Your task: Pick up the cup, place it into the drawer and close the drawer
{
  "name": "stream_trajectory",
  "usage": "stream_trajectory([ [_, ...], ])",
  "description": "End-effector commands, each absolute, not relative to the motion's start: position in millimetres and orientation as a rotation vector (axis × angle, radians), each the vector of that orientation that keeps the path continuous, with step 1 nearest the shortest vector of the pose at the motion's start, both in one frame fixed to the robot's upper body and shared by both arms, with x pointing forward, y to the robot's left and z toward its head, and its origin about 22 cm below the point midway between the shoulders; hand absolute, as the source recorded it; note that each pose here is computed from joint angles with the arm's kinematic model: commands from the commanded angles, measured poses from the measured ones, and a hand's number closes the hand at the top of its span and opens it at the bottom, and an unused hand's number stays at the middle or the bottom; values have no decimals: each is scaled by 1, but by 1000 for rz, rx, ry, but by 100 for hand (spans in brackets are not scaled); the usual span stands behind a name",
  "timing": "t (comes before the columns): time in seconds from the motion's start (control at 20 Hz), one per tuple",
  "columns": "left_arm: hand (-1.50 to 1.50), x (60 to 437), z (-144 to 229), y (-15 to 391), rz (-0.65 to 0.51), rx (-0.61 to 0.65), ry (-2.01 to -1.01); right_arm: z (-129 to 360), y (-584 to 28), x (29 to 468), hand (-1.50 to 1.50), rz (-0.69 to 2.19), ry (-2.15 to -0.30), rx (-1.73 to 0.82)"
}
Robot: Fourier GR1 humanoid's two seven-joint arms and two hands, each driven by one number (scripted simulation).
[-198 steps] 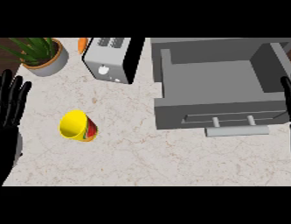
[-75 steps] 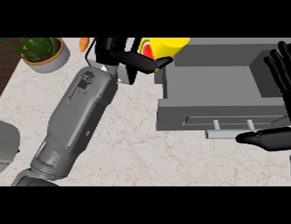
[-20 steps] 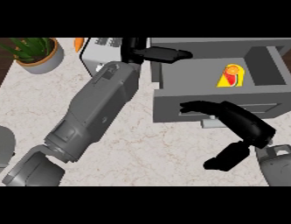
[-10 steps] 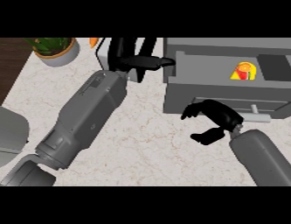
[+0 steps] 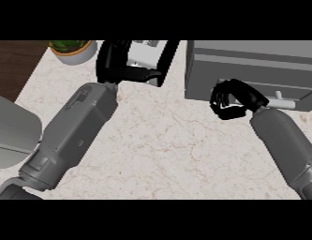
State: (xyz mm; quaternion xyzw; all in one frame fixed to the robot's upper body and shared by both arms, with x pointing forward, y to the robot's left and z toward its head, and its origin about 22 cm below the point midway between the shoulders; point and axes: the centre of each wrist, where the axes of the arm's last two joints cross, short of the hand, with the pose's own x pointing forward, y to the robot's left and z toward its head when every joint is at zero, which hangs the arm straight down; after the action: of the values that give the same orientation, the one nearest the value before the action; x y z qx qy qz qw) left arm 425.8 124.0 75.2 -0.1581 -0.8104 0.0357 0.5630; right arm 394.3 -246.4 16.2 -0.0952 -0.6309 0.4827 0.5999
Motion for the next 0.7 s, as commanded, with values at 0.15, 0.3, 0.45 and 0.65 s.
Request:
stream_trajectory([
  [0.15,-150,423,77,147,59,-403,-1913,70,-274,432,150,948,-1571,-347],
  [0.3,-150,417,61,157,52,-372,-1900,90,-287,438,150,884,-1577,-357],
  [0.45,-150,418,66,167,33,-400,-1885,96,-296,438,150,847,-1590,-356],
  [0.65,-150,417,69,160,10,-429,-1887,116,-306,441,150,848,-1610,-339],
])
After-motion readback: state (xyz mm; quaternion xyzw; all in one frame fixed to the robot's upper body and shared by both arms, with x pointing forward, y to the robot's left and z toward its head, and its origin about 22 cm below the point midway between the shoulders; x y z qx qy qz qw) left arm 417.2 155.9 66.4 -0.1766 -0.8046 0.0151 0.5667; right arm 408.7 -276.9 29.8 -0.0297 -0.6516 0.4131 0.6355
